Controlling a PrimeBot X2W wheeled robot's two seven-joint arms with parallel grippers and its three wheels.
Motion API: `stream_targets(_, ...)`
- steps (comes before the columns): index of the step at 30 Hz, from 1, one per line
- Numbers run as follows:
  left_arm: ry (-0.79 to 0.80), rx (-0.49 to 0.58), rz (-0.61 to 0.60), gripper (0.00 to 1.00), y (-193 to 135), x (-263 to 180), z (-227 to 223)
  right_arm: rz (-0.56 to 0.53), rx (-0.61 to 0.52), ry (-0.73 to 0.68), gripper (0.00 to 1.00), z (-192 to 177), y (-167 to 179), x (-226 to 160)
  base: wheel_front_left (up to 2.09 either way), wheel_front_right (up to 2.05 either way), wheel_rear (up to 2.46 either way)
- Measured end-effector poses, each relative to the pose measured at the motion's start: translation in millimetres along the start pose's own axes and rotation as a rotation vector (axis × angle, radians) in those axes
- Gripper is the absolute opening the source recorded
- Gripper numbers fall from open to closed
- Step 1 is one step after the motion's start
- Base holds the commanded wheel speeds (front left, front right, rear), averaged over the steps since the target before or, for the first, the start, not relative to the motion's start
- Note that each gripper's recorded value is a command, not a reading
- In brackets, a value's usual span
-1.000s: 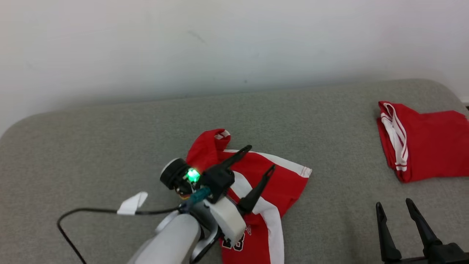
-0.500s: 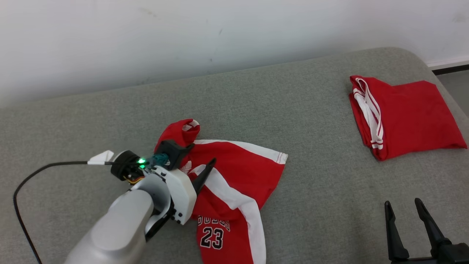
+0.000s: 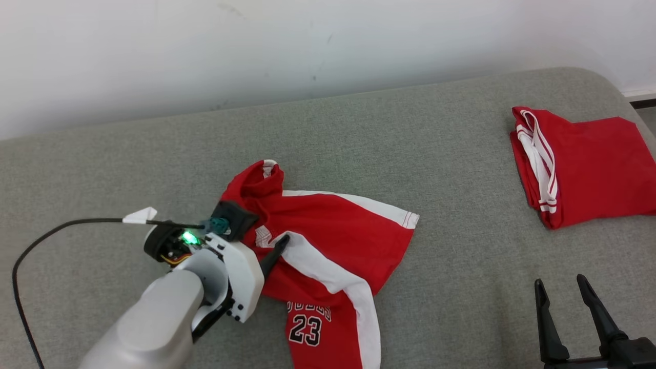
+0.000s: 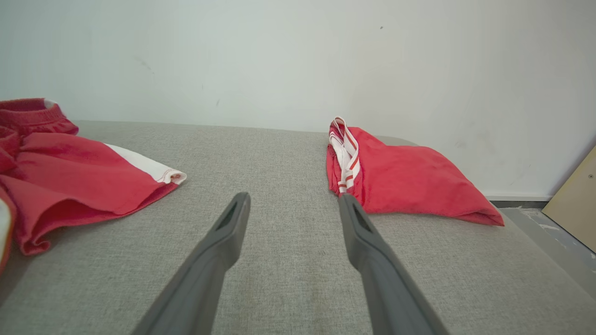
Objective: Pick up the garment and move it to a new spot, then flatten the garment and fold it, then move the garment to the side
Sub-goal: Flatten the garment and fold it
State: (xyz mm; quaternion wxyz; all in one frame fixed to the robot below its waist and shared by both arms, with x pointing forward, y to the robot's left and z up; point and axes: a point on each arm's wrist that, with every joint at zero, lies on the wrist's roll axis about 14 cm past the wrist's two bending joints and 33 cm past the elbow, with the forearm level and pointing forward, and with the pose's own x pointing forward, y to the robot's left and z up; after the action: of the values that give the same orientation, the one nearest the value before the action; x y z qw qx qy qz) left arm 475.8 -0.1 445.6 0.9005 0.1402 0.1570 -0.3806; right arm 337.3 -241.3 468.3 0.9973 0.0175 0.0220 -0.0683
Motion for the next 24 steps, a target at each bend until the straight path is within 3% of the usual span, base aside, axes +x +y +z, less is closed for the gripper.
stream_targets(12, 0.127, -0.024, -0.034, 1.0, 2, 18, -37, 0.001, -0.012, 0.036, 1.0, -11, 1, 12, 0.0, 0.0, 0.0)
stream_targets(13, 0.133, -0.027, -0.034, 0.91, 4, 20, -39, -0.001, -0.014, 0.043, 1.0, -13, 0, 12, 0.0, 0.0, 0.0)
stream_targets(14, 0.141, -0.03, -0.031, 0.46, 6, 22, -42, -0.003, -0.015, 0.049, 1.0, -15, -1, 13, 0.0, 0.0, 0.0)
stream_targets(15, 0.149, -0.034, -0.031, 0.09, 7, 23, -44, -0.005, -0.016, 0.054, 1.0, -16, -1, 13, 0.0, 0.0, 0.0)
stream_targets(16, 0.155, -0.045, -0.033, 0.0, 7, 25, -46, -0.007, -0.017, 0.058, 1.0, -18, -2, 13, 0.0, 0.0, 0.0)
stream_targets(24, 0.105, -0.15, -0.022, 0.0, 8, 25, -29, -0.004, -0.011, 0.056, 1.0, -17, -1, 15, 0.0, 0.0, 0.0)
